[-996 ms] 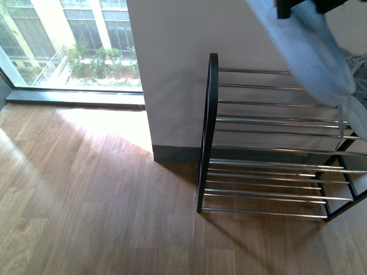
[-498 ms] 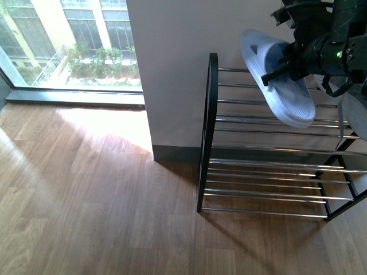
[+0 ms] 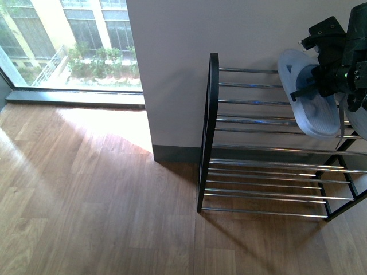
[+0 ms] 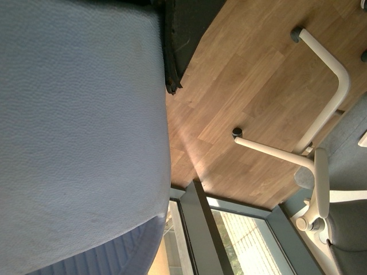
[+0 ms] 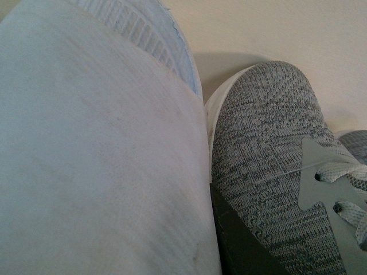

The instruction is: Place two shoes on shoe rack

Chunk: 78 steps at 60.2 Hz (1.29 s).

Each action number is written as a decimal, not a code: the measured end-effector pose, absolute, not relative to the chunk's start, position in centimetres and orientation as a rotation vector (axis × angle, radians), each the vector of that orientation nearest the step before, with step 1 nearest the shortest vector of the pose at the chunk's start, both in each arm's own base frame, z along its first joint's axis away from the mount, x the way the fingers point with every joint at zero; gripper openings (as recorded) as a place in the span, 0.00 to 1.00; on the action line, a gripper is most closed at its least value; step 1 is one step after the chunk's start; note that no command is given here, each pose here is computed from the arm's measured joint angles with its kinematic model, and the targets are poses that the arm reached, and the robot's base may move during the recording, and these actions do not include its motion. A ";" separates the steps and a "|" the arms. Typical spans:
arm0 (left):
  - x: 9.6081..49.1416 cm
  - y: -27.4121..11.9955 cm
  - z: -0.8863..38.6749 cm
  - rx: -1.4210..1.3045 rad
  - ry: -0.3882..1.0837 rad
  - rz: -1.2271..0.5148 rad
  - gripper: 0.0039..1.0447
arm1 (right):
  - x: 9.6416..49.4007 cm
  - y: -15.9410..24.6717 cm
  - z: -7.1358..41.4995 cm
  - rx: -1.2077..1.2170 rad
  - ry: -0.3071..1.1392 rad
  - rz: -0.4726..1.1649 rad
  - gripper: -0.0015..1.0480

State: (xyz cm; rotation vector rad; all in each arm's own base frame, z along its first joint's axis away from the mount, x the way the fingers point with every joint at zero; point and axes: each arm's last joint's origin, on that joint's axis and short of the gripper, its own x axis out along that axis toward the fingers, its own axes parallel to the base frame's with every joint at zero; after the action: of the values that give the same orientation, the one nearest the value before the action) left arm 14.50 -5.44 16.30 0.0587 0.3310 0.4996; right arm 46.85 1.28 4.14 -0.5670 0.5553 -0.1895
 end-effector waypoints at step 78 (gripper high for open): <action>14.5 -5.4 16.3 0.059 0.331 0.500 0.02 | 31.2 1.3 18.0 -0.014 -0.012 -0.002 0.32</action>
State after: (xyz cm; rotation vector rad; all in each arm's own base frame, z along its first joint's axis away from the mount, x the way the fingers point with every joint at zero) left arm 14.50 -5.44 16.30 0.0587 0.3310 0.4996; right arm 31.17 1.26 17.99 -0.0138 -0.0116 -0.0024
